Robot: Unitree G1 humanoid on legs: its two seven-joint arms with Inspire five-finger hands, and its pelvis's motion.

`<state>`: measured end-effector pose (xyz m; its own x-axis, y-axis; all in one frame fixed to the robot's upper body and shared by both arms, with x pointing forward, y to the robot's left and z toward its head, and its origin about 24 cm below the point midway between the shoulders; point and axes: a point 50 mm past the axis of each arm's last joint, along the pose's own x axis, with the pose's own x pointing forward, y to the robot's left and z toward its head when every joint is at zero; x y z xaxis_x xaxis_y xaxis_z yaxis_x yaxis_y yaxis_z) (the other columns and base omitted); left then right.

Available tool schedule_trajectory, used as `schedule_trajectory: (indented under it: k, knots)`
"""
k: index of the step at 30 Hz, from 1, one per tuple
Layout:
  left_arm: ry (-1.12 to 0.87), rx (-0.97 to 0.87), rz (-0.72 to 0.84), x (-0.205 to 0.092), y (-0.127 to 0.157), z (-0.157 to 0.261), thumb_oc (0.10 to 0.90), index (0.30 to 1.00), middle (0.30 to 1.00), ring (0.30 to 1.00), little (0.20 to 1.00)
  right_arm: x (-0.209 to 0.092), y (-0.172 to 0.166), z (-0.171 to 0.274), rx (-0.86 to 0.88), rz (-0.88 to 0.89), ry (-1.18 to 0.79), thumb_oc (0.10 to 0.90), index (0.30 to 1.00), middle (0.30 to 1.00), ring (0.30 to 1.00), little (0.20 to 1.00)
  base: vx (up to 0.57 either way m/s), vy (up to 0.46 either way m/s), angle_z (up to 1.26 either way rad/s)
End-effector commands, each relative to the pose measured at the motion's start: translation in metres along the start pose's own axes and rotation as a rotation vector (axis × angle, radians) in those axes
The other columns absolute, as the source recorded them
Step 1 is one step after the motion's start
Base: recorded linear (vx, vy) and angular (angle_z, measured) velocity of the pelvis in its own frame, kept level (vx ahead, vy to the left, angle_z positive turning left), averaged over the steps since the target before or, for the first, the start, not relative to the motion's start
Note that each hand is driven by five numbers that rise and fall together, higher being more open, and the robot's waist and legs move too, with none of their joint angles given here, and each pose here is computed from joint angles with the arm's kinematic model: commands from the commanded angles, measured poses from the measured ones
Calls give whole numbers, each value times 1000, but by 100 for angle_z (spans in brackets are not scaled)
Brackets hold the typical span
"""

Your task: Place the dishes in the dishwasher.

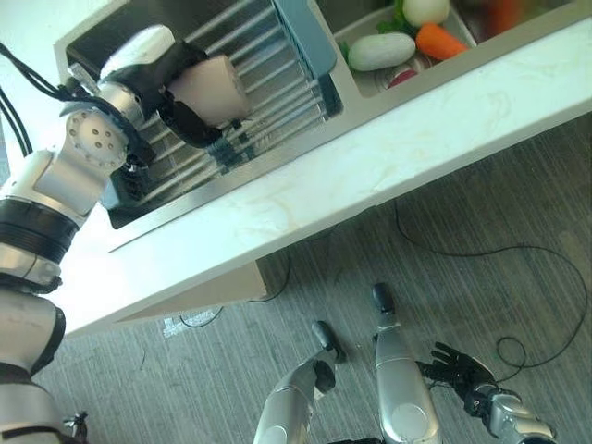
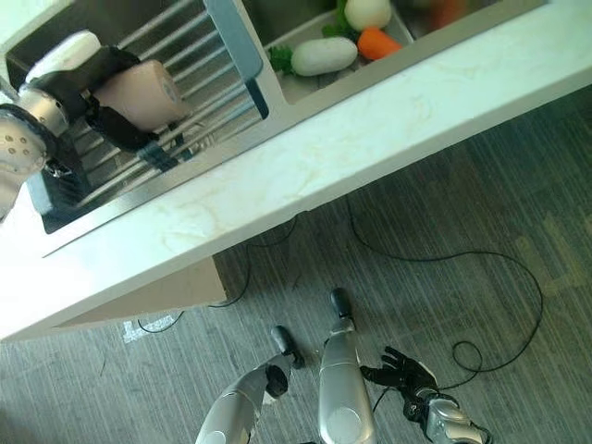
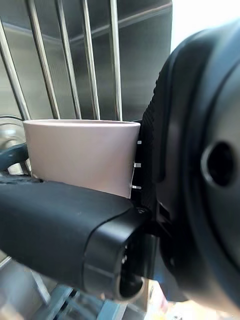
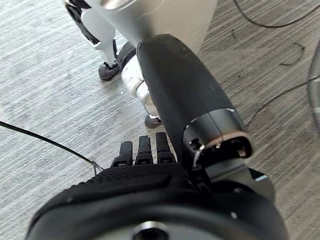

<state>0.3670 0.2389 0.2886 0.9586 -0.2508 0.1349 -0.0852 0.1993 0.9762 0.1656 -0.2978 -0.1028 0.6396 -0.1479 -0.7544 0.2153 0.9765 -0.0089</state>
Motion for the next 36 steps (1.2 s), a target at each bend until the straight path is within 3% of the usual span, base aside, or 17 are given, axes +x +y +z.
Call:
schedule_trajectory:
  k: [1, 7, 11, 22, 24, 26, 29, 36]
  knots:
    - [-92, 216, 355, -20, 72, 13, 400, 300, 300, 300, 300, -8, -9, -9, 30, -24, -25, 800, 900, 900, 900, 900, 16, -12, 29]
    - [-102, 402, 666, -48, 109, 17, 400, 300, 300, 300, 300, -10, -8, -28, 41, -32, 19, 800, 900, 900, 900, 900, 31, -42, 30]
    - [-98, 523, 905, -88, 142, 8, 400, 300, 300, 300, 300, -9, -4, -38, 30, -29, 70, 800, 900, 900, 900, 900, 102, -73, 18]
    - [135, 509, 968, -155, 179, -29, 400, 300, 300, 300, 300, -7, 1, -44, -117, 92, 158, 800, 900, 900, 900, 900, 43, -84, 43]
    - [153, 330, 978, -159, 167, -39, 400, 300, 300, 300, 300, -10, 2, -50, -104, 91, 157, 800, 900, 900, 900, 900, -279, -110, 139]
    - [139, 183, 963, -160, 138, -50, 400, 300, 300, 300, 300, -10, 4, -52, -46, 57, 134, 800, 900, 900, 900, 900, -342, -26, 324]
    - [136, 75, 939, -162, 85, -61, 400, 300, 300, 300, 300, -6, 14, -47, -48, 48, 118, 800, 900, 900, 900, 900, -266, 188, 254]
    - [84, -48, 805, -148, 9, -47, 400, 300, 300, 300, 300, -2, 22, -45, 37, 3, 84, 800, 900, 900, 900, 900, -84, 564, 113]
